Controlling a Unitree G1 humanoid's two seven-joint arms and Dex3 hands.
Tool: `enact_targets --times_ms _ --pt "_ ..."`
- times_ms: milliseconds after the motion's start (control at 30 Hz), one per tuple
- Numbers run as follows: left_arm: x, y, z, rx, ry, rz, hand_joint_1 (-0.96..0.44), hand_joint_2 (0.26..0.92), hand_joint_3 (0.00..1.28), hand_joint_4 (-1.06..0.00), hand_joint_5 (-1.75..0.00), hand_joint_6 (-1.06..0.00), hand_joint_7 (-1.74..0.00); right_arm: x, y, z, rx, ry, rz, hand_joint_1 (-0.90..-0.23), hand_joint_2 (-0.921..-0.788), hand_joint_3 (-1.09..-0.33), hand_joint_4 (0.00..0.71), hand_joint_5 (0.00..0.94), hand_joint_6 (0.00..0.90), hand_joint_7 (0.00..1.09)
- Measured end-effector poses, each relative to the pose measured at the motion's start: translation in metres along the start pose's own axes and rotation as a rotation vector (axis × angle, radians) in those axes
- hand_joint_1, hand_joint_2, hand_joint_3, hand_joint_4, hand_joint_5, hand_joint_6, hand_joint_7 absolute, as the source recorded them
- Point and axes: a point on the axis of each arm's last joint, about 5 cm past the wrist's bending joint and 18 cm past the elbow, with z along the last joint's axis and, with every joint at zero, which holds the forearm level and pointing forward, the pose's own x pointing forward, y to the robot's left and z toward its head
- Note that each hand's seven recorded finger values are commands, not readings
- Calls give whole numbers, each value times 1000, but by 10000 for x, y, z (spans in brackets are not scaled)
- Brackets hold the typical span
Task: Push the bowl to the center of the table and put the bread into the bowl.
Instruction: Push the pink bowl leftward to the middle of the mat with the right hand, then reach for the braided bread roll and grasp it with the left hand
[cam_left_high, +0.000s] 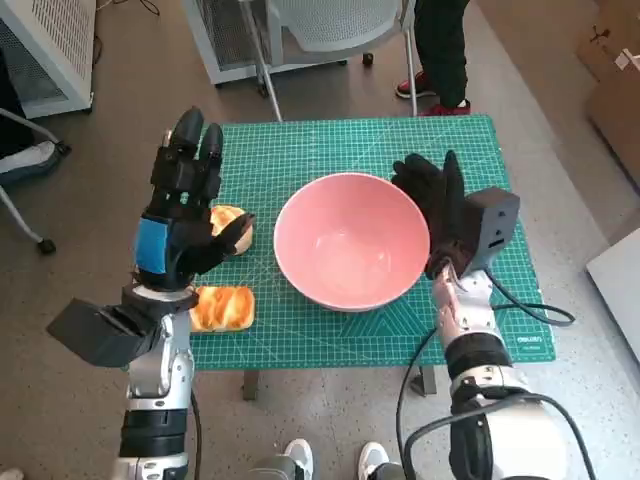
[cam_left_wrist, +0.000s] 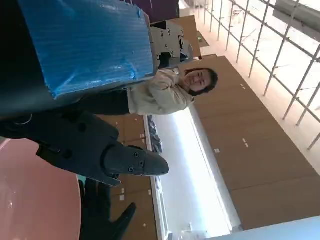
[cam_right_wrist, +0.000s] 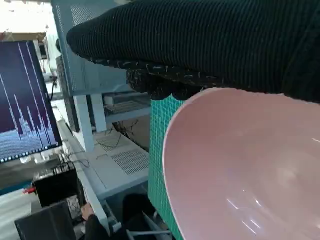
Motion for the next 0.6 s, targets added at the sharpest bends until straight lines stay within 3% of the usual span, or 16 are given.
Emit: enact_targets --times_ms 267,600 --pt "-12 19 6 18 0 -3 -491 902 149 1 1 1 -285 6 -144 126 -26 -89 -4 -371 -921 -594 292 2 369 1" --pt "-83 60 5 33 7 8 -490 914 133 1 1 1 -286 -20 -392 467 -75 -399 27 -382 -921 -557 258 0 358 1"
